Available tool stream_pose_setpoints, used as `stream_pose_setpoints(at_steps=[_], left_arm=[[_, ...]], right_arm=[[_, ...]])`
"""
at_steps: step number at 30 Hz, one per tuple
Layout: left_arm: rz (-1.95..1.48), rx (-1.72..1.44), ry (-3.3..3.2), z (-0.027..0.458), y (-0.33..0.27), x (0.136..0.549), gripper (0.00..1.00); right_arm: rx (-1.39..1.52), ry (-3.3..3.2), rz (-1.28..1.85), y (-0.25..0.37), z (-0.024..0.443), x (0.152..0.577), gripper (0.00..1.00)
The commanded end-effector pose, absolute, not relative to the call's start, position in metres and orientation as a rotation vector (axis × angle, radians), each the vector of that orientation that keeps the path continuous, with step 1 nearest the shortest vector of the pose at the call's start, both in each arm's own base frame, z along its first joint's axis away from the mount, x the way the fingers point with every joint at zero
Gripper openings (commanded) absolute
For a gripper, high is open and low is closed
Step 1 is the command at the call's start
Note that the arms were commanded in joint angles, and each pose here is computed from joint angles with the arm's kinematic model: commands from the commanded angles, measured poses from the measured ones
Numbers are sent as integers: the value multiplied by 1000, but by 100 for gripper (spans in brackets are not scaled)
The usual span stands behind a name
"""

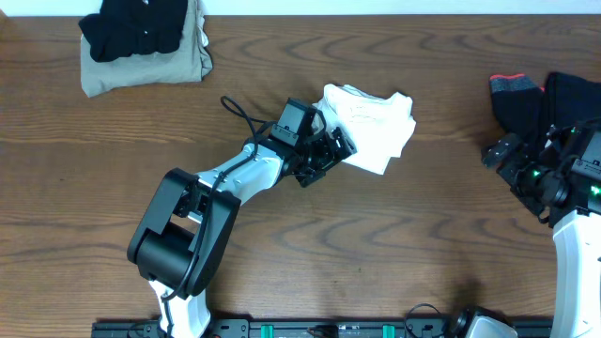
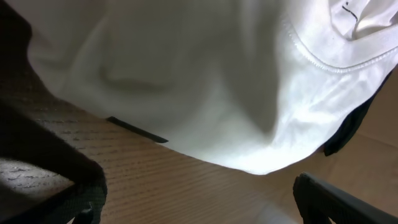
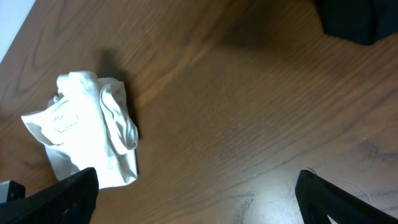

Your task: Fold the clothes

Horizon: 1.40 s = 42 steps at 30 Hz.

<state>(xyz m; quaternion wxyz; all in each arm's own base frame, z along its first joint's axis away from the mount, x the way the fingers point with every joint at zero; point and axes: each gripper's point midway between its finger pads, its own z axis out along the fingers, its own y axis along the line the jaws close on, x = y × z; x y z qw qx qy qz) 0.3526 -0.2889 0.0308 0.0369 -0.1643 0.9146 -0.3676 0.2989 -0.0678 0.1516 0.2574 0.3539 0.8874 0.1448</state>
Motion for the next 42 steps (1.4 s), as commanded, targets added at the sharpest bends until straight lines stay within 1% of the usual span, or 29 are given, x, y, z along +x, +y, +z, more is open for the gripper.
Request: stream_pose_setpoints(at_steps=[1, 42], left_arm=[[-1074, -549, 2819, 19, -282, 353, 98], [-1081, -539, 2805, 20, -284, 355, 98]], right_arm=[[957, 2399, 380, -72, 155, 299, 99], [957, 2399, 380, -72, 155, 299, 99]])
